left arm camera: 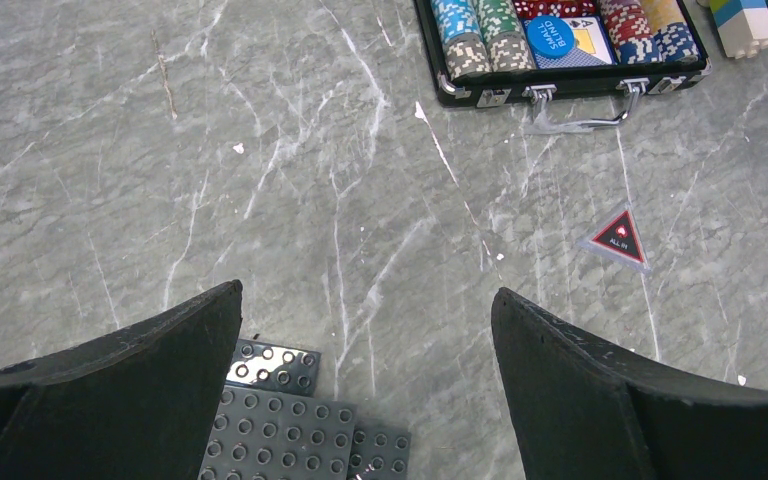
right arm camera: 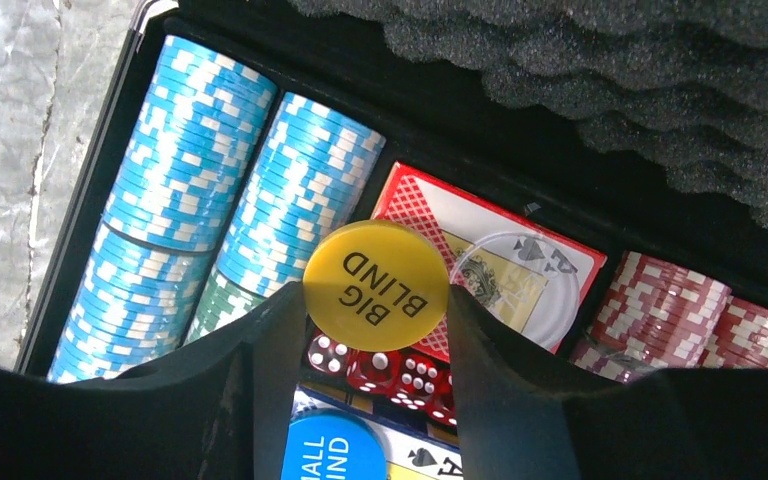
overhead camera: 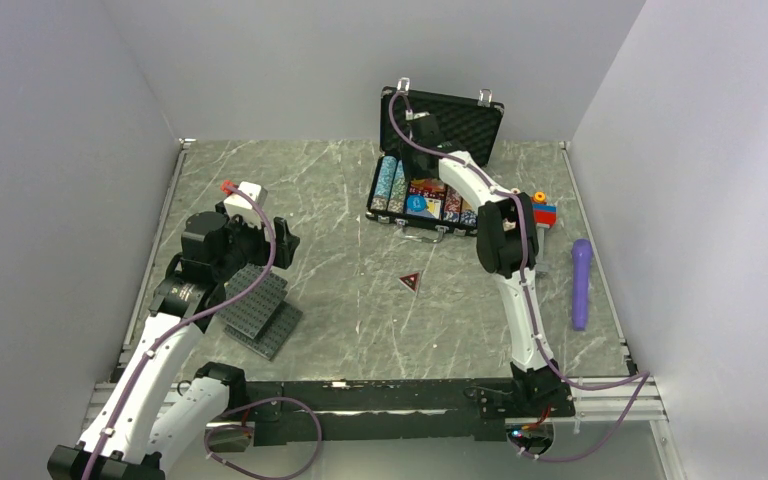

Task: Pack up texas hold em set

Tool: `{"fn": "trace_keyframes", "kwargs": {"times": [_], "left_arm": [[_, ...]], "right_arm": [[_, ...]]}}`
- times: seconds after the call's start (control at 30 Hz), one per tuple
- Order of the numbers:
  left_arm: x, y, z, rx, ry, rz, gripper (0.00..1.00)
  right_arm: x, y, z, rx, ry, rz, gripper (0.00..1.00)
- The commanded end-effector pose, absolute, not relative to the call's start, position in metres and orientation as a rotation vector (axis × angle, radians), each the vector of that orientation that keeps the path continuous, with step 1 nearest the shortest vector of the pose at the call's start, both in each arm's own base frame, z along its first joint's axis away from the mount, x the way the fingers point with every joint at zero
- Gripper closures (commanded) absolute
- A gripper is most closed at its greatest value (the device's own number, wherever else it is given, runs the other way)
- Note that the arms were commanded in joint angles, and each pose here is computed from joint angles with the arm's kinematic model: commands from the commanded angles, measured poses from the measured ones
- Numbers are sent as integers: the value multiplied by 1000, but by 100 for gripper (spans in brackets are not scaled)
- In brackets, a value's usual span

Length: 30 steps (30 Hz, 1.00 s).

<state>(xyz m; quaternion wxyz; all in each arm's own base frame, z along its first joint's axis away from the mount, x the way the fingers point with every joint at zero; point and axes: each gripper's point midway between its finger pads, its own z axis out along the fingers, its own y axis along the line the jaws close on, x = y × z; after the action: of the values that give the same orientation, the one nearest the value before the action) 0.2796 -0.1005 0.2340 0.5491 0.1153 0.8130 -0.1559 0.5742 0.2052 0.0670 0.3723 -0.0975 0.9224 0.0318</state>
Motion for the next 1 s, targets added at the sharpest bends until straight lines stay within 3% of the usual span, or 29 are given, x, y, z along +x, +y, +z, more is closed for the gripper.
{"fn": "trace_keyframes", "kwargs": {"times": [0.0,0.47,0.97], "left_arm": [[283,-104,251,269,1876,-395,2],[283,-104,251,269,1876,-396,2],[283,-104,250,270,1877,-392,2]], "right_arm": [[587,203,79,-252,2330,61,65],[586,201,72,-254,2346,54,47],[588,201,79,-277,2333,52,38]]}}
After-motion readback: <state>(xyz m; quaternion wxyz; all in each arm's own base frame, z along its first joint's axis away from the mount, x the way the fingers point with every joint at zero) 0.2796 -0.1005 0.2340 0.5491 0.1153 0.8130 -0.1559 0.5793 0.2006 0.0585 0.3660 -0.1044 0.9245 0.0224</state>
